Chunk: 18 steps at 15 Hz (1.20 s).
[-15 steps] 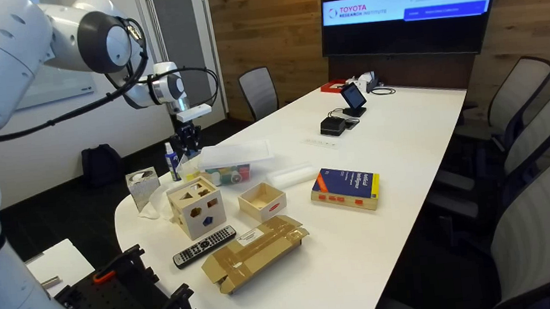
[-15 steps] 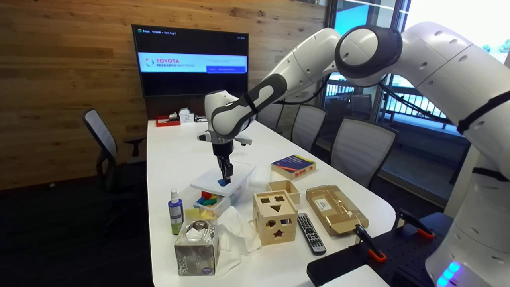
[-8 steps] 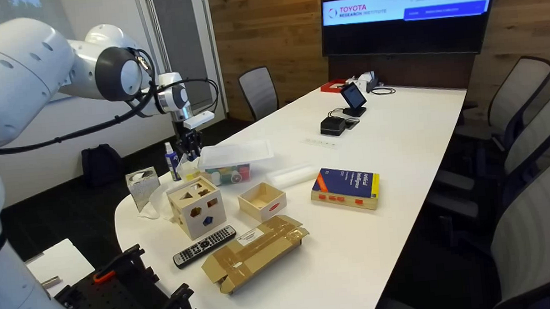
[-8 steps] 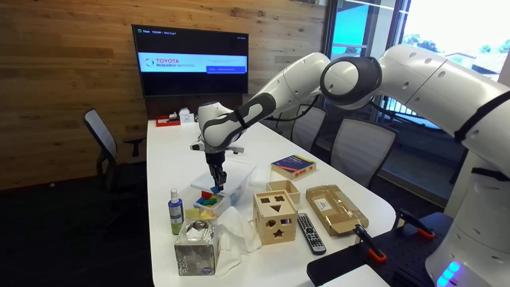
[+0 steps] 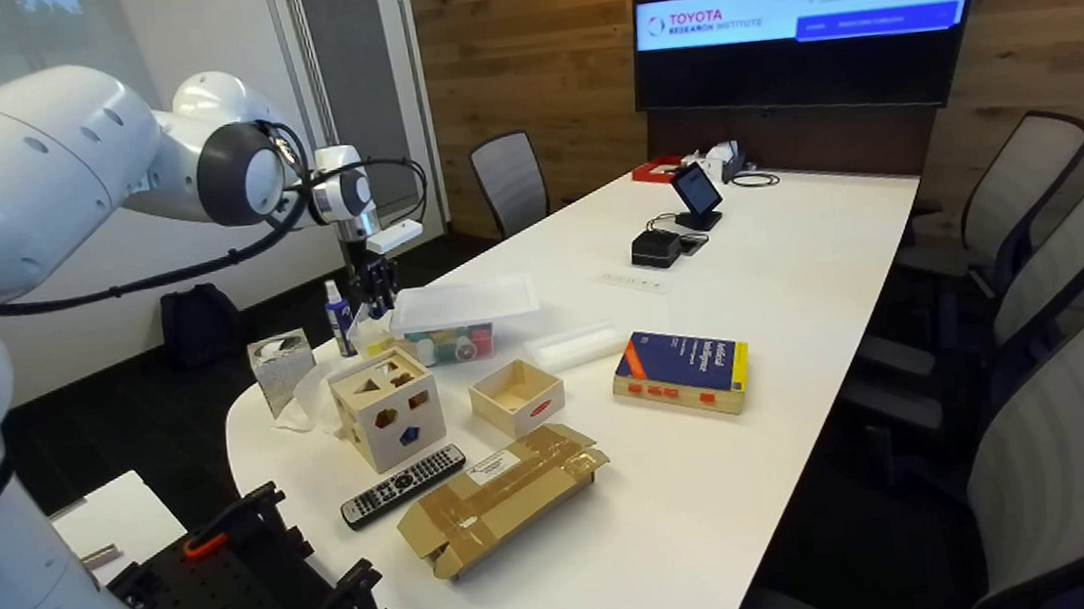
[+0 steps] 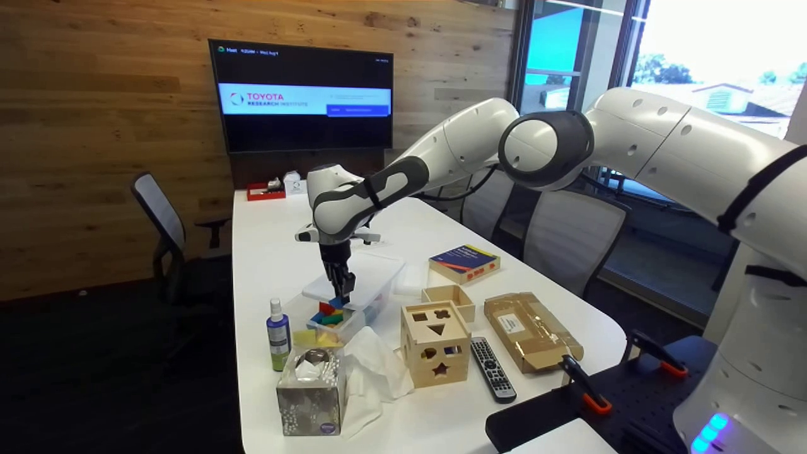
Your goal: Remove the blue block from the wooden box, put it in the lunchbox and close the lunchbox with the white lid
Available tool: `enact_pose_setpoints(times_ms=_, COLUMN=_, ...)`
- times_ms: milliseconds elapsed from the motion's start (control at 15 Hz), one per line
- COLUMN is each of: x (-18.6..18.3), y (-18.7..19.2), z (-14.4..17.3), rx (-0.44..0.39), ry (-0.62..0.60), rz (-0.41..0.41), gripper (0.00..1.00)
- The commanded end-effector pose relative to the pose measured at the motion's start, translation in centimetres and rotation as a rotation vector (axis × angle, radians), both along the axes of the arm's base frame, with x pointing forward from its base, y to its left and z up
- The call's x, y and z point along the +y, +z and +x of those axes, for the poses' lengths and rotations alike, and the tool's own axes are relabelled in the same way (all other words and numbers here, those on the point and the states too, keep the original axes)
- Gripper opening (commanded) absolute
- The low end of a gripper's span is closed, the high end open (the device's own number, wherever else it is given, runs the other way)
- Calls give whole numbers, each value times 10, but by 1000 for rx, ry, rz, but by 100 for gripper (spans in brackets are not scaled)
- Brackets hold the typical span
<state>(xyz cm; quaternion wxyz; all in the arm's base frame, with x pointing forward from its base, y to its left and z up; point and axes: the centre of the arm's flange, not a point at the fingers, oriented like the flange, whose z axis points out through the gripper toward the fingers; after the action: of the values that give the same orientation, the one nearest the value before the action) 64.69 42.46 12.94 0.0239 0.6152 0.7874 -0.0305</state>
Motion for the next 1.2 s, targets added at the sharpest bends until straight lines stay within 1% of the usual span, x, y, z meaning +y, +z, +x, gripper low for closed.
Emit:
enact_pose_setpoints(times_ms=0, x=14, y=-4, z=21, rx=22, ry=21, rz=-16, gripper=67)
enact_pose_setpoints(times_ms=133, x=13, y=-5, z=23, rx=31, ry=13, rz=-10, gripper=80)
enact_pose_setpoints(times_ms=267, x=9, y=-6, z=27, rx=30, ry=-4, rz=-5, gripper=95)
enact_pose_setpoints(times_ms=333, x=6, y=-6, z=30, rx=18, ry=-16, rz=-2, gripper=100)
enact_pose_setpoints(times_ms=533, x=-3, y=-6, z=45, rx=-25, ry=-39, rz=0, gripper=100)
enact_pose_setpoints(times_ms=667, x=-8, y=-10, z=53, rx=-51, ry=-32, rz=-6, gripper=100)
enact_pose_setpoints(times_ms=733, x=-10, y=-15, z=56, rx=-70, ry=-6, rz=-12, gripper=100)
enact_pose_setpoints(times_ms=933, x=-14, y=-28, z=62, rx=-69, ry=67, rz=-14, gripper=100)
enact_pose_setpoints(times_ms=1133, x=-16, y=-36, z=65, rx=-72, ry=103, rz=-9, gripper=100)
